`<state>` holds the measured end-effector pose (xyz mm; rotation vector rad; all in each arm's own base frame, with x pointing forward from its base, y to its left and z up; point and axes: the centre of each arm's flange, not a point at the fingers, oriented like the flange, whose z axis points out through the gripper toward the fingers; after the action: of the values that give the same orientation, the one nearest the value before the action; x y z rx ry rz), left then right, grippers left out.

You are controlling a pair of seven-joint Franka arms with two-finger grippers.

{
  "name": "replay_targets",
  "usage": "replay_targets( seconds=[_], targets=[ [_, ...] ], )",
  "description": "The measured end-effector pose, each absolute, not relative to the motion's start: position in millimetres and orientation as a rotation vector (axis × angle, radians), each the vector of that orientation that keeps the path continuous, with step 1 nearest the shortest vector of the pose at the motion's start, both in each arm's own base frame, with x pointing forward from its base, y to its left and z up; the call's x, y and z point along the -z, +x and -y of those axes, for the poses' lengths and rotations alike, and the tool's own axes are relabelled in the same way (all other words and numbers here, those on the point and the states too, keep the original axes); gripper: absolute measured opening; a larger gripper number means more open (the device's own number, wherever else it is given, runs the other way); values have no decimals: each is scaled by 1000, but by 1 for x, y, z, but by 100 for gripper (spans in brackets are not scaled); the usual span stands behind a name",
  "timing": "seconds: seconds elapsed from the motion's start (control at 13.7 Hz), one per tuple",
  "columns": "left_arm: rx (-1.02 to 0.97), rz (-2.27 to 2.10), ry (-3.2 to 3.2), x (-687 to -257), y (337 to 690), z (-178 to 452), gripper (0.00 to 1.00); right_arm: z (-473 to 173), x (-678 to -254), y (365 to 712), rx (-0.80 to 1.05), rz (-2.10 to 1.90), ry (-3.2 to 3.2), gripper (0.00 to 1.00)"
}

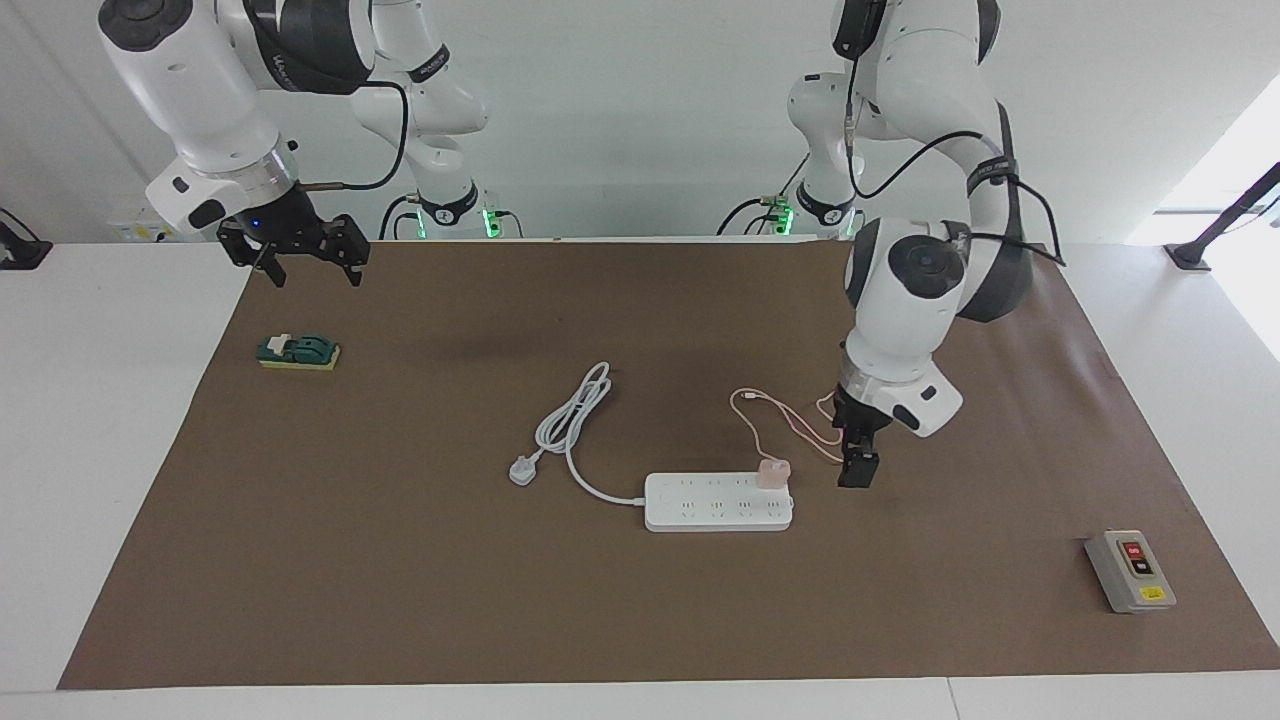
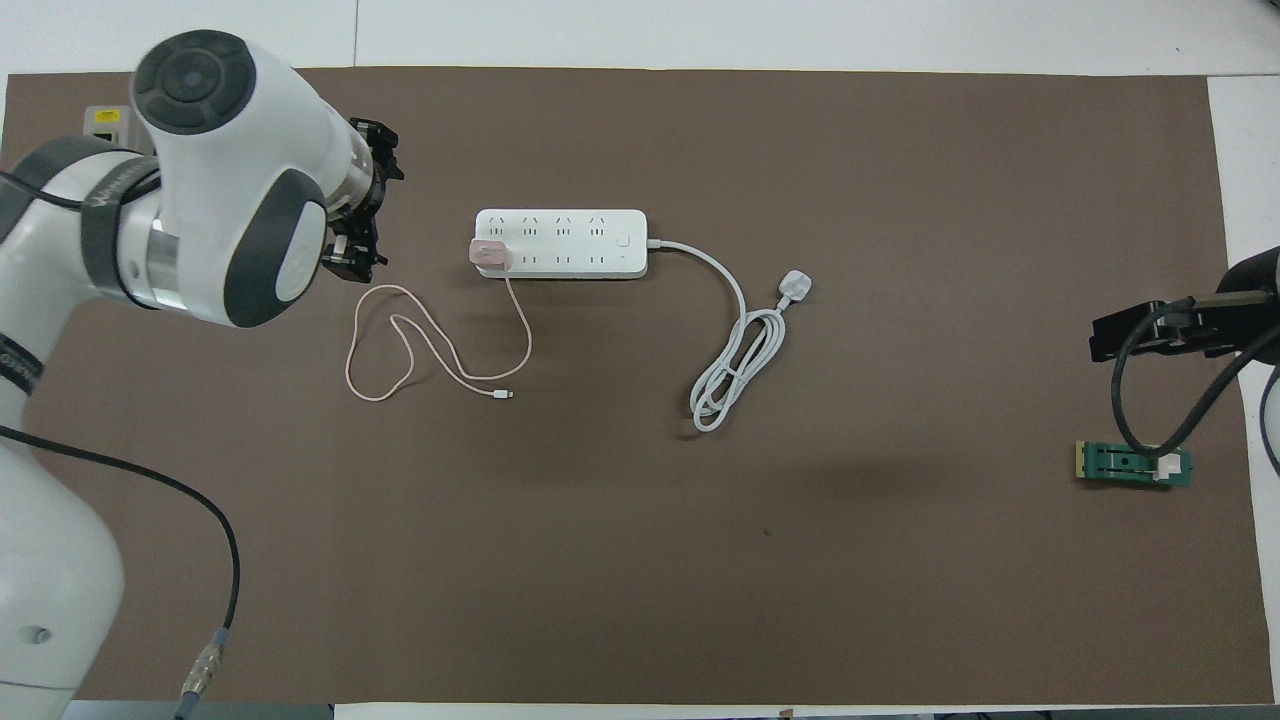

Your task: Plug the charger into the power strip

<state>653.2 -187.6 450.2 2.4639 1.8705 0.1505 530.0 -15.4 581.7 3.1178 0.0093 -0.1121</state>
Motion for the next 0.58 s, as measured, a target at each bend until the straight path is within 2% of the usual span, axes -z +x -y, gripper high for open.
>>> replay_targets(
  seconds=[0.29, 0.58],
  targets=[
    [-136, -1662, 2622, -511, 644, 103, 100, 15, -582, 530, 112, -9, 3118, 100],
    [-130, -1336, 2833, -545, 631, 36, 100, 15, -582, 530, 112, -9, 3118, 100]
  ],
)
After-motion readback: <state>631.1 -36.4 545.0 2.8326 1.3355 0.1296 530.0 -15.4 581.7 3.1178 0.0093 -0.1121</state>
